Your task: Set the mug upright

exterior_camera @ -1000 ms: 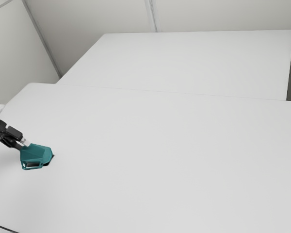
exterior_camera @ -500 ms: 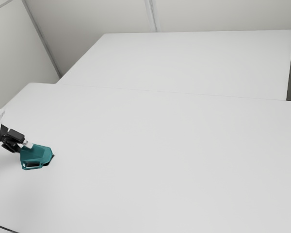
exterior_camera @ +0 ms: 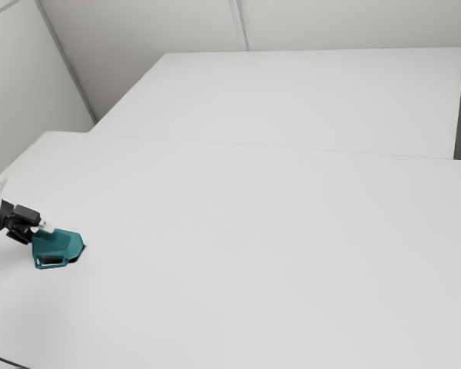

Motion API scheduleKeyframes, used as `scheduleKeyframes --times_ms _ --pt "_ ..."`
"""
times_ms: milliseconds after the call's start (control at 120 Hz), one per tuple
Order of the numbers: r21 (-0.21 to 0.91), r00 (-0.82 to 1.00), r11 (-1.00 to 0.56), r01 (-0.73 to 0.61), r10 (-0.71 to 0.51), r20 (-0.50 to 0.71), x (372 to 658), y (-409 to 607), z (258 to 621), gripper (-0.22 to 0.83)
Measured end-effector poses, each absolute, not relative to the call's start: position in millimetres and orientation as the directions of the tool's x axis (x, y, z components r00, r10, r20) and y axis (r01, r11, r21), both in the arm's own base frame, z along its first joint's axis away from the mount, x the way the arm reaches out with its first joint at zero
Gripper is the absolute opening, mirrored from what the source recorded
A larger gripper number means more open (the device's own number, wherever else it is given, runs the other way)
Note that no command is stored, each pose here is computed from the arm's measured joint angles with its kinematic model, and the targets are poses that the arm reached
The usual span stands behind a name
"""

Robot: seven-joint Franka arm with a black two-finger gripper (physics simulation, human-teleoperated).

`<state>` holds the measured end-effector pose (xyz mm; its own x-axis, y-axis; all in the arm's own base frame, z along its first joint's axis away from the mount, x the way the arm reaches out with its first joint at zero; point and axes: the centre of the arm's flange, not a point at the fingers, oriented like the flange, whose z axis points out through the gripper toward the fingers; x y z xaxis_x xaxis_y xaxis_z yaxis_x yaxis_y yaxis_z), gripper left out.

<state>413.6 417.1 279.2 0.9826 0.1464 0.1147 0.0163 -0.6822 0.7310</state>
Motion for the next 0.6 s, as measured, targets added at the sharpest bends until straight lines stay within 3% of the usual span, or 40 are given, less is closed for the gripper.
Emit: scheduleKeyframes --times_ms 600 --pt "0.794 0.969 -0.608 0.024 0.209 0.131 412 417 264 0.62"
